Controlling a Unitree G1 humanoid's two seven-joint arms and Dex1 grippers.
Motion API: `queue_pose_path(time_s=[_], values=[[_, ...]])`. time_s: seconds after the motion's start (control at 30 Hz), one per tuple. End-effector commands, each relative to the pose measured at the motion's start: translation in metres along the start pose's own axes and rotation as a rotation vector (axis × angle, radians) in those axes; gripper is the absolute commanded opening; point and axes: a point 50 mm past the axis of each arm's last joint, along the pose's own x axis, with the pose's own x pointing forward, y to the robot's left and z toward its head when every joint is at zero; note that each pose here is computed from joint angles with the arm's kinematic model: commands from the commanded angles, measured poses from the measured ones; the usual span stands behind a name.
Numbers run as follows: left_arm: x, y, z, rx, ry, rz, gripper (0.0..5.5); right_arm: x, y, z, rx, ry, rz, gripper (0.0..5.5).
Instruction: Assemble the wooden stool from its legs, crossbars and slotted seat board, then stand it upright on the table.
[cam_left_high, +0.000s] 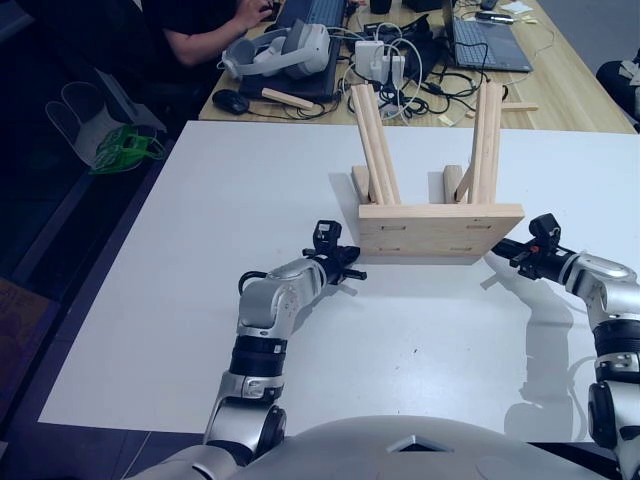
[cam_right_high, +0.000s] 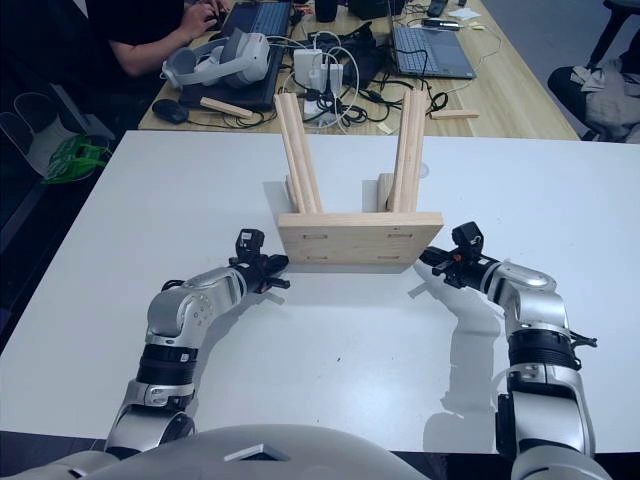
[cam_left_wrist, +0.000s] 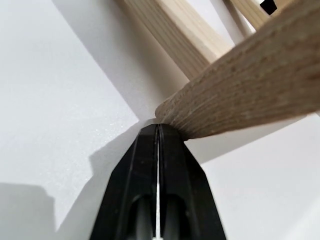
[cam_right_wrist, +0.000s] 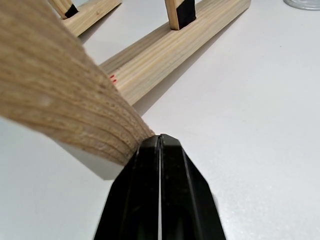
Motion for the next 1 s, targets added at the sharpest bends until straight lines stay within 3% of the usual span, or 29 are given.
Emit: queue_pose_path(time_s=[0.03,1.0], values=[[0.001,-0.025,0.010,-0.009,-0.045,-0.165,0.05,0.006,0.018,0.012,0.001,-0.064,0.128,0.00],[-0.018,-0.045,0.042,-0.108,-0.257,-0.404,0.05,-0.004,0.046,0.052,0.116,-0.228,0.248,0.00]])
